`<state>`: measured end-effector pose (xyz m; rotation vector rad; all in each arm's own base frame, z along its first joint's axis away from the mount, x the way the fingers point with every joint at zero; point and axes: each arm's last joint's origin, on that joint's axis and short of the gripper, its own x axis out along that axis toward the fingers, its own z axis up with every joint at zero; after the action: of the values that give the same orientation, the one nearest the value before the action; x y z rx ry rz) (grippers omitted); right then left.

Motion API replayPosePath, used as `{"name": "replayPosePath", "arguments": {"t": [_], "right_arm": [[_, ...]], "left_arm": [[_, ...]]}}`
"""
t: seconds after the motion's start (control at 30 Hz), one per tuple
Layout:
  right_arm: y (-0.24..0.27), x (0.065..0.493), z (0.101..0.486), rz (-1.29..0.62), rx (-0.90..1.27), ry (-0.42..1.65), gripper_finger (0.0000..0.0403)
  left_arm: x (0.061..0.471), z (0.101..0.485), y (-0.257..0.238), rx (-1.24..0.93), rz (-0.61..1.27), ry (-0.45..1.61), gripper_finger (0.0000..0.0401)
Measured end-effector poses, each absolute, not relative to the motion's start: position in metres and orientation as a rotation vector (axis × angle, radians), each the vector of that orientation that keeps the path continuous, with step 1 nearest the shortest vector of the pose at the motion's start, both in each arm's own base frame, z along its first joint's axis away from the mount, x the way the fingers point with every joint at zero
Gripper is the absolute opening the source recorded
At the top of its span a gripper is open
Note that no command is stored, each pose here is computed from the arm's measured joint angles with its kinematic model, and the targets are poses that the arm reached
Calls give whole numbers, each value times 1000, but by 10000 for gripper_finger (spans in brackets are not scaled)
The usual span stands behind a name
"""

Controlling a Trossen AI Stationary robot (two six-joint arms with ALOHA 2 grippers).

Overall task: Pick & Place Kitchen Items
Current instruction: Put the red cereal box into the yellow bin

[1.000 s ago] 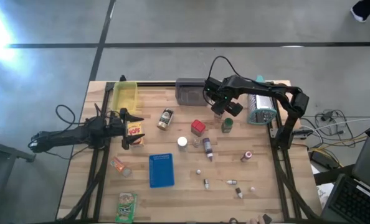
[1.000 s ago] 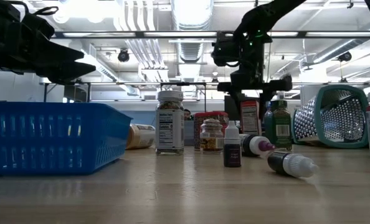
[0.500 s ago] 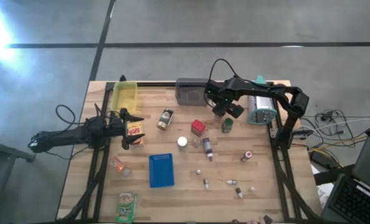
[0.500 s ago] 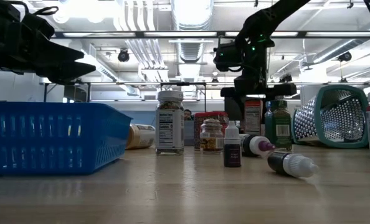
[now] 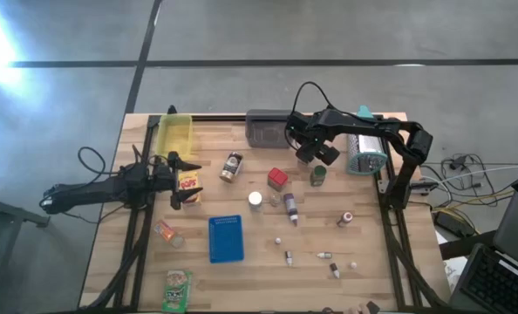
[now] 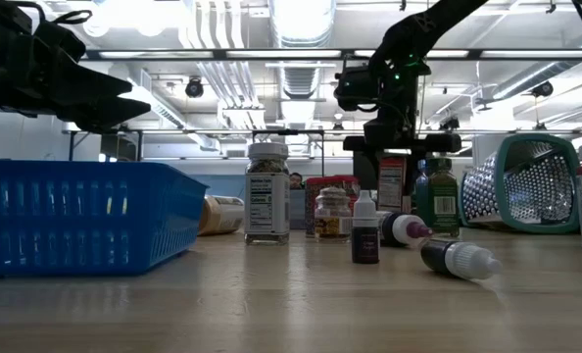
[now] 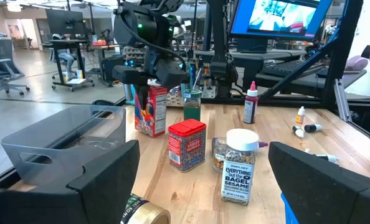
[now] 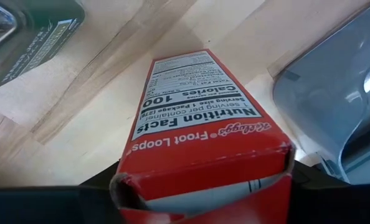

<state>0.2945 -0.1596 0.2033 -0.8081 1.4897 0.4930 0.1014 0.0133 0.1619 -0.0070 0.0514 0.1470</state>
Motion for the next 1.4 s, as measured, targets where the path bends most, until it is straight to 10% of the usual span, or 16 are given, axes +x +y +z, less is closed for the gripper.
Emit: {"name": "replayPosePath", "arguments": {"t": [1.4], "right_arm": [[-160,296,205,127,-457,1515,185]], "left_arm": [[101,162,13,-7,147,51,362]]}}
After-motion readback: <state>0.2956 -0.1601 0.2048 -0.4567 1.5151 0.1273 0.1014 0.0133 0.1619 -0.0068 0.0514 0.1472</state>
